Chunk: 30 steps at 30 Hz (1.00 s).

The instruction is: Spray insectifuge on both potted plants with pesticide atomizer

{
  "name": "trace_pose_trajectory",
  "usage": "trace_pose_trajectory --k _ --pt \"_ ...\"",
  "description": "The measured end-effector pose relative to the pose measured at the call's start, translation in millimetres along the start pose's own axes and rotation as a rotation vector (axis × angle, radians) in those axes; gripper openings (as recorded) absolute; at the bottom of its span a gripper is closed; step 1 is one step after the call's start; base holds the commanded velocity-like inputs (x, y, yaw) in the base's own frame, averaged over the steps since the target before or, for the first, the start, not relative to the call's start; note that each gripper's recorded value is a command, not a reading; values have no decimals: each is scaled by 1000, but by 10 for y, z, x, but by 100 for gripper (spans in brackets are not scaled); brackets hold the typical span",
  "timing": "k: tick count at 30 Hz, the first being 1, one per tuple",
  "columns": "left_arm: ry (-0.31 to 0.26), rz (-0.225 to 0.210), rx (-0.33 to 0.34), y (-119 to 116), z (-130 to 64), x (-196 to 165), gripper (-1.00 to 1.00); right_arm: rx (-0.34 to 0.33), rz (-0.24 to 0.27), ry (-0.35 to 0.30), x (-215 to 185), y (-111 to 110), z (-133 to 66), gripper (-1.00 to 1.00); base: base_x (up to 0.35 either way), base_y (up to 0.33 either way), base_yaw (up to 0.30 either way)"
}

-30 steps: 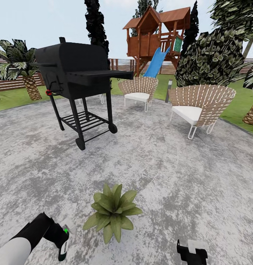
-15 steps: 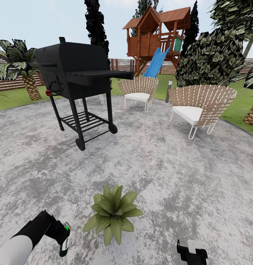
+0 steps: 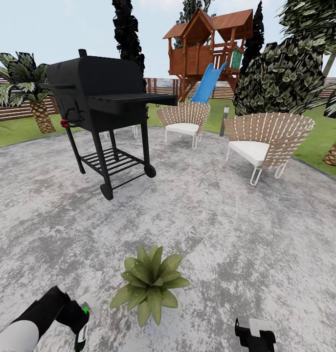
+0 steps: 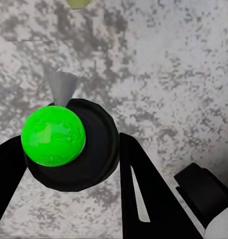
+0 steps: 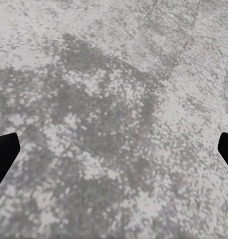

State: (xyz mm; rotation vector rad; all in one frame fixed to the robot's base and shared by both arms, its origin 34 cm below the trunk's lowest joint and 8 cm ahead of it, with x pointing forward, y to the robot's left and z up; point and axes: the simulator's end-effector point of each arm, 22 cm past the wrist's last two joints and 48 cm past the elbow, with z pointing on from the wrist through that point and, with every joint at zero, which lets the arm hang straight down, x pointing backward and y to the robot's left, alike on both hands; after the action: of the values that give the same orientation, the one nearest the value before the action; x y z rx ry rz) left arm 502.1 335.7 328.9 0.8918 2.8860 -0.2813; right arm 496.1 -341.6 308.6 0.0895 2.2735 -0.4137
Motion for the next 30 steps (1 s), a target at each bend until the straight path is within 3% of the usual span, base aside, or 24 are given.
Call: trace_pose_trajectory --k 8,15,19,21,25,30 --pt "-69 33 -56 133 -185 -413 -100 0 0 0 2 0 -1 100 0 0 0" --pt "-23 50 -55 138 -127 -172 -100 0 0 0 2 0 -1 100 0 0 0" --pt "36 67 -55 110 -50 143 -100 0 0 0 3 0 -1 100 0 0 0" --pt "69 74 -34 -21 57 404 -100 0 0 1 3 0 -1 100 0 0 0" --pt "62 88 -22 -97 104 428 -100 0 0 0 1 0 0 100 0 0 0" --pt "34 73 -31 -79 74 285 -100 0 0 0 2 -1 -1 100 0 0 0"
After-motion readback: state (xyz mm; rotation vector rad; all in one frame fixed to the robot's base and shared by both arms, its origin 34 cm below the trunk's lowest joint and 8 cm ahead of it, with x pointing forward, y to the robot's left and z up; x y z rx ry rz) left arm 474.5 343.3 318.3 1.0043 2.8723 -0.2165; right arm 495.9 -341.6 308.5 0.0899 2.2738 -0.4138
